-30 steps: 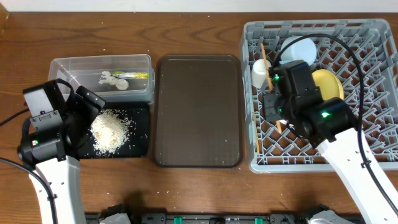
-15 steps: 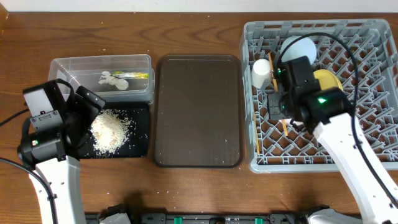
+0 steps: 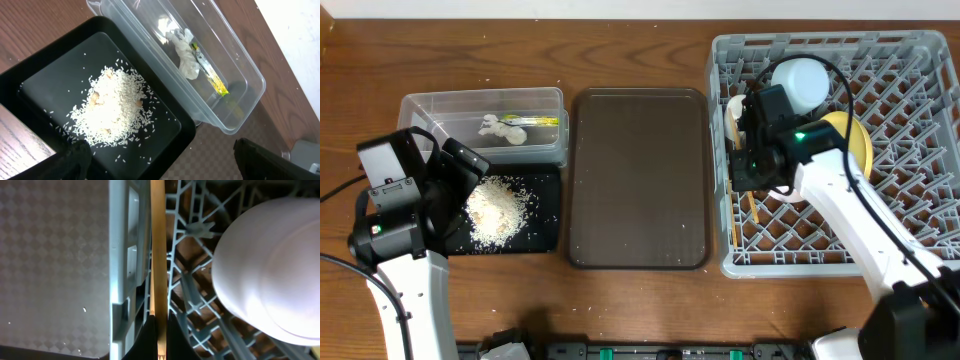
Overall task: Sort waste into correct bins and load items into the dishwasher rack
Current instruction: 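Place the second chopstick into the rack's left side and release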
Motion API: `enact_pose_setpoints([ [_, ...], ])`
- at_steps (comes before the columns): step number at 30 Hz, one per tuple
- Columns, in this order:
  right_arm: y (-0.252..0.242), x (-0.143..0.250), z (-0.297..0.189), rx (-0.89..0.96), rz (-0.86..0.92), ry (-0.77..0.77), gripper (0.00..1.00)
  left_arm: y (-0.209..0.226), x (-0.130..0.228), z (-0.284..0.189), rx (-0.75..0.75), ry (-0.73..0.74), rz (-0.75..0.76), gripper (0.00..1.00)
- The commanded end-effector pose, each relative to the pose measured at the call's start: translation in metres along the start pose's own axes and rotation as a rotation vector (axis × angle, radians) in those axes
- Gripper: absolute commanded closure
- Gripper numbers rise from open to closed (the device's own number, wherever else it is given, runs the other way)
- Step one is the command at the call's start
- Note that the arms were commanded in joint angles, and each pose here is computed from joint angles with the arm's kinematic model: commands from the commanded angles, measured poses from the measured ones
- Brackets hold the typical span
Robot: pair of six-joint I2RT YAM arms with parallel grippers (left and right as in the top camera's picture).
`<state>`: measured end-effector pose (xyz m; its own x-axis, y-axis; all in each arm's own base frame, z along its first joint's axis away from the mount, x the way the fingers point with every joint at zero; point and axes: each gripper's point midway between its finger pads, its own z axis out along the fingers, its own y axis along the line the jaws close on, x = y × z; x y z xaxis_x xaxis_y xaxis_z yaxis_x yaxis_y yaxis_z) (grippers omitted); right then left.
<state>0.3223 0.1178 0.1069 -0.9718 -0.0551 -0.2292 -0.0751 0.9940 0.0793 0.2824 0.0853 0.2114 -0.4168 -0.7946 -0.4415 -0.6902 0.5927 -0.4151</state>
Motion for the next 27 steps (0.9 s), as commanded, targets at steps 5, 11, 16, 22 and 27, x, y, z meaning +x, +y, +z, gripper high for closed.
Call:
enact_pose_setpoints([
  [5,0.001,-0.003,0.014,-0.007,0.059,0.030,0.94,-0.001,-0.005,-0.003,0.002,-0.016,-0.004,0.06],
  [11,0.001,-0.005,0.015,-0.010,0.059,0.022,0.89,-0.001,-0.005,-0.003,0.002,-0.016,-0.004,0.06],
  [16,0.001,-0.006,0.015,-0.010,0.058,0.021,0.82,-0.001,-0.005,-0.003,0.002,-0.016,-0.004,0.06],
  [22,0.006,-0.020,0.002,-0.027,0.035,-0.020,0.59,-0.001,-0.005,-0.003,0.002,-0.016,-0.004,0.06],
  [27,0.015,-0.047,-0.039,-0.055,0.024,-0.112,0.44,-0.001,-0.005,-0.003,0.002,-0.016,-0.004,0.06],
])
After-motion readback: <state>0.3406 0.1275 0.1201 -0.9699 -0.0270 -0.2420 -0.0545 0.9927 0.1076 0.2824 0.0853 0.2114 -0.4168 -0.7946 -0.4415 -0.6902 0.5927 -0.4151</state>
